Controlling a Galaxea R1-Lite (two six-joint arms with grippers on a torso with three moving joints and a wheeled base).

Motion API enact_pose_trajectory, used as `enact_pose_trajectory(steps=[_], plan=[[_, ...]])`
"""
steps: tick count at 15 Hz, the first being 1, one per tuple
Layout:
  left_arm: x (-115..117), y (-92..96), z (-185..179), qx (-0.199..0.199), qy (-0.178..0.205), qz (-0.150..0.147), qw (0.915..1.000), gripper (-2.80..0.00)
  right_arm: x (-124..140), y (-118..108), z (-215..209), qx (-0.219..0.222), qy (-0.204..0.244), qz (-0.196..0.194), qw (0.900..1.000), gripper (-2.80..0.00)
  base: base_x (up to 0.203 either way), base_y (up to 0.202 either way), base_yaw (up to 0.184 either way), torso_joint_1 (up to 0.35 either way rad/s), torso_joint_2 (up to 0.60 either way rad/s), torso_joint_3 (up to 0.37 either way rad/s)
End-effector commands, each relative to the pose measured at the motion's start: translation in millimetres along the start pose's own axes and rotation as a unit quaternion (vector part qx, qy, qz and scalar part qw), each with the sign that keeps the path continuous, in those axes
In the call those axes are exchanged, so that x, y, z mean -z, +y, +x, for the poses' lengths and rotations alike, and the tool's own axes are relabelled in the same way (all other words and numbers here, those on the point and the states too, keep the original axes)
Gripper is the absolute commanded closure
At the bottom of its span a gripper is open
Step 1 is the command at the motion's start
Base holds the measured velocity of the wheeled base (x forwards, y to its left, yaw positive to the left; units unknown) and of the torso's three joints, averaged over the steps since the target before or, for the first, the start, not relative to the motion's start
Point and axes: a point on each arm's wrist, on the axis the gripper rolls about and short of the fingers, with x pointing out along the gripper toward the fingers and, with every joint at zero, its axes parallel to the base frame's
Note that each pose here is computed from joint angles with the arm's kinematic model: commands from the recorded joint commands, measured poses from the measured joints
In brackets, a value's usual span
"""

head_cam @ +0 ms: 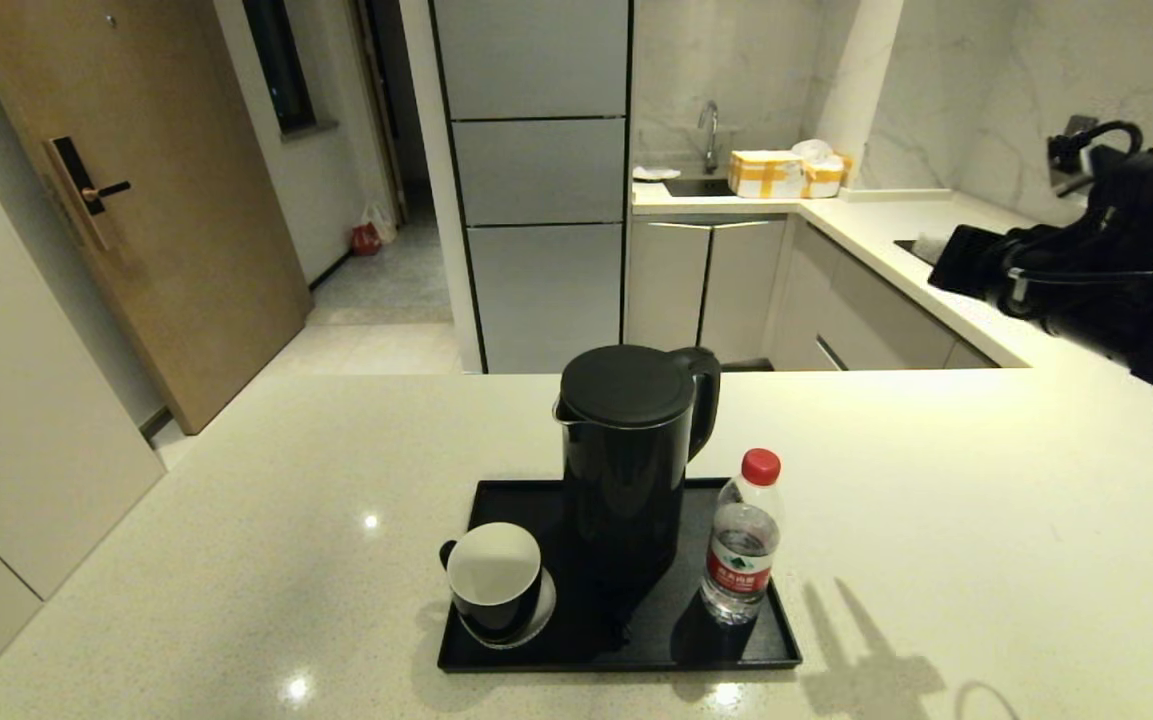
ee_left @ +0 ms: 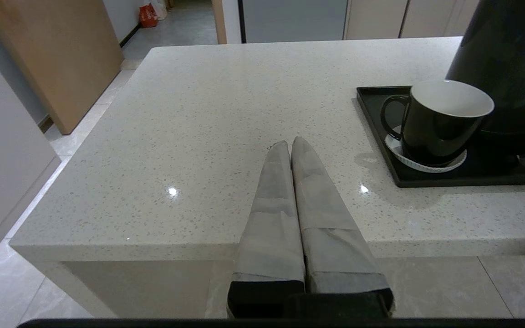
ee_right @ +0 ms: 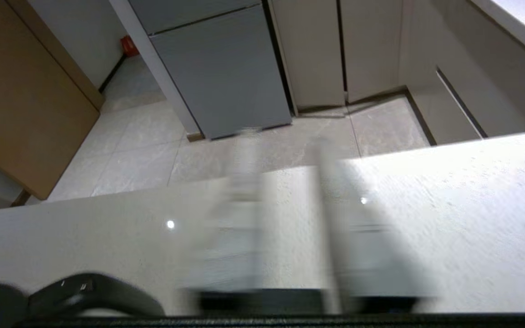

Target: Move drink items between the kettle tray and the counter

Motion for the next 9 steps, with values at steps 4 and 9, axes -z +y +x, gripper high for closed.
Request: enact_pose_trajectory(steps=[4,9], plan=[[0,0.0,0,0.0,-0.001,0.0,1.0,0.0,-91,-1,-123,0.06,-0.057,-0.006,0.997,0.0,0.0,0.0,0.0,0.0,0.0,0.0],[0,0.0,0,0.0,0.0,0.0,1.0,0.0,-138,11,-215,0.138,-0.119,-0.025,0.983,0.0,0.0,0.0,0.0,0.0,0.0,0.0]])
